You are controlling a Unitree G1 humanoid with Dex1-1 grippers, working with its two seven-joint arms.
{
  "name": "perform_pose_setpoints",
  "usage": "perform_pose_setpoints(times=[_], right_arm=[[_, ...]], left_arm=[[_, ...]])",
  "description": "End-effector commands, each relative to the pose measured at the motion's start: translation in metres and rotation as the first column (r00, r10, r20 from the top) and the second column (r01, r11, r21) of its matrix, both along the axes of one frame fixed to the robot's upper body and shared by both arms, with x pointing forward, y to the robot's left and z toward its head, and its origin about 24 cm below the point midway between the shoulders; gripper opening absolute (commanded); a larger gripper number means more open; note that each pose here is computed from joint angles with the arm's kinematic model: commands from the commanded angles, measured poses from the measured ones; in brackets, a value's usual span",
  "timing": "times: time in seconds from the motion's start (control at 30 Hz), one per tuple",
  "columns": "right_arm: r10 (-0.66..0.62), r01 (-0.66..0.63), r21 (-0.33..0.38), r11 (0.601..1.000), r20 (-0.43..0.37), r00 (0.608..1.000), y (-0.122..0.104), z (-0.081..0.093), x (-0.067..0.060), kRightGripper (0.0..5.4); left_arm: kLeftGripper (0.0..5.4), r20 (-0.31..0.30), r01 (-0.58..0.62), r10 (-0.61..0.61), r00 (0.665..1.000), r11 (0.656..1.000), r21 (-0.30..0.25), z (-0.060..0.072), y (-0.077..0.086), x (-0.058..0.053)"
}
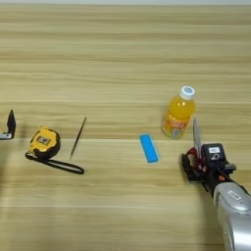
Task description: Move the objects on the table
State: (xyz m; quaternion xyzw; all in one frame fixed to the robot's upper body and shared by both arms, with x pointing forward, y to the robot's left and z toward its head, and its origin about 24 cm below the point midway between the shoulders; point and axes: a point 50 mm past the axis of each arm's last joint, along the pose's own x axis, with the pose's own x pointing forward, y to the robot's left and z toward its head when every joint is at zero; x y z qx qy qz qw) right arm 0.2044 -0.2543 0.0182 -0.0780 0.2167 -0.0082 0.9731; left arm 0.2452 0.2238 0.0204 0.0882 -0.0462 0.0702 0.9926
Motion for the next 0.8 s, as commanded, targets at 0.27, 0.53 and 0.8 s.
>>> perform_pose_setpoints(times=[0.27,0.53,0.8], right_arm=[[-0.023,0.024,-0.008,1.0,0.098,0.995,-0.003,0.016,0.007,5.37],[0.01,-0.01,0.001,1.0,0.175,0.985,0.004,0.029,0.01,5.39],[0.051,-0.052,-0.003,0.999,0.25,0.967,0.011,0.043,0.015,5.39]], left_arm=[[5.4,-0.006,0.002,-0.002,1.0,1.0,0.013,0.002,0.002,0.003],[5.4,-0.038,0.008,-0.008,0.999,1.0,0.02,-0.003,0.001,0.003],[5.4,-0.062,0.014,-0.012,0.998,1.0,0.027,-0.006,-0.001,0.003]])
